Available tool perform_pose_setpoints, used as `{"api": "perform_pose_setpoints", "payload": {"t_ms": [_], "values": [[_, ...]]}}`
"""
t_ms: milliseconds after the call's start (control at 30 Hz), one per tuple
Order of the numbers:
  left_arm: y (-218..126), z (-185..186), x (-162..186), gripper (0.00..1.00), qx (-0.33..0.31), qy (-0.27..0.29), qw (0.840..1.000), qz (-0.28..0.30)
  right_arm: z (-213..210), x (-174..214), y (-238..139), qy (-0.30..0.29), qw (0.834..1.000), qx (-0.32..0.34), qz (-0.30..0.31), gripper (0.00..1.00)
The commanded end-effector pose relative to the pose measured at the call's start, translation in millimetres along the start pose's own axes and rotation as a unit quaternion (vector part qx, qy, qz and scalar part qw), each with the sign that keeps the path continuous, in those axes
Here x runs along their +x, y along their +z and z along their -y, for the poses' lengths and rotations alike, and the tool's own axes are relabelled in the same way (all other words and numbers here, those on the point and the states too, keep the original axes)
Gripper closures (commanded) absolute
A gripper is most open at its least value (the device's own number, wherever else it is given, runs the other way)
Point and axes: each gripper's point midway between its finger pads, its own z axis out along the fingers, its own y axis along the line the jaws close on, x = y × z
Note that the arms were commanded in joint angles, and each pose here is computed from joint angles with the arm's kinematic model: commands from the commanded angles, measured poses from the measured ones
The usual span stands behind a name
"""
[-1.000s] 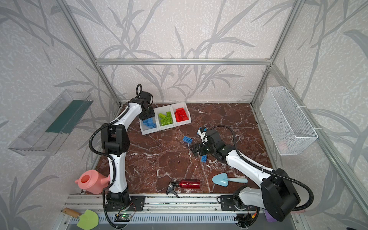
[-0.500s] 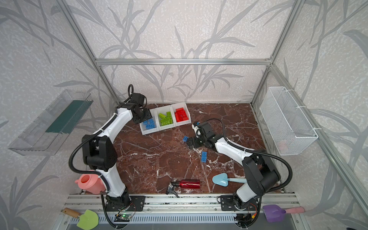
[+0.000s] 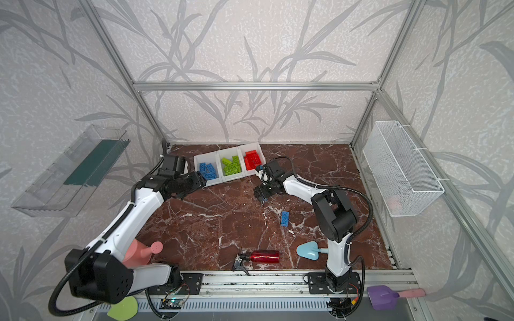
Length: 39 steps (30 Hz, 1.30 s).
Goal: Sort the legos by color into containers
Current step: 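Grasp a blue brick with the right gripper while the left gripper withdraws, then carry the blue brick with the right gripper into the blue compartment and release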
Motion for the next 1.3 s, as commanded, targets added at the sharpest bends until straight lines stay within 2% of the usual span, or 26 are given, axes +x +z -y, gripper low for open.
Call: {"api": "perform_pose_setpoints", "payload": {"t_ms": [0, 167, 333, 467, 633, 867, 1033, 1267], "values": [[-11.5, -8.6, 10.1, 0.30, 0.000, 0.015, 1.000, 0.014, 5.5, 18.4, 11.1, -0.012, 0.999, 0.007, -0.050, 0.13], [-18.9, -24.1, 15.8, 0.30, -0.016, 0.026, 0.999, 0.042, 11.1, 32.9, 21.0, -0.019, 0.997, 0.025, -0.071, 0.14], [-17.1, -28.0, 20.7, 0.31, -0.022, 0.027, 0.999, 0.037, 11.1, 37.6, 24.0, -0.035, 0.996, 0.041, -0.076, 0.19], [-15.8, -28.7, 22.1, 0.31, -0.025, 0.029, 0.999, 0.030, 6.9, 42.4, 28.0, -0.058, 0.993, 0.054, -0.086, 0.28], [-17.5, -27.5, 21.3, 0.31, -0.021, 0.027, 0.999, 0.033, 1.5, 46.4, 28.5, -0.074, 0.991, 0.062, -0.096, 0.46], [-20.6, -26.7, 20.1, 0.31, -0.020, 0.029, 0.999, 0.037, -10.4, 39.2, 21.1, -0.068, 0.993, 0.042, -0.085, 0.67], [-29.2, -27.2, 17.9, 0.31, -0.020, 0.031, 0.998, 0.047, -23.1, 29.3, 7.5, -0.077, 0.994, 0.033, -0.075, 0.73], [-48.0, -30.7, 15.7, 0.31, -0.014, 0.029, 0.996, 0.086, -64.6, 0.6, -19.3, -0.081, 0.995, -0.024, -0.044, 0.77]]}}
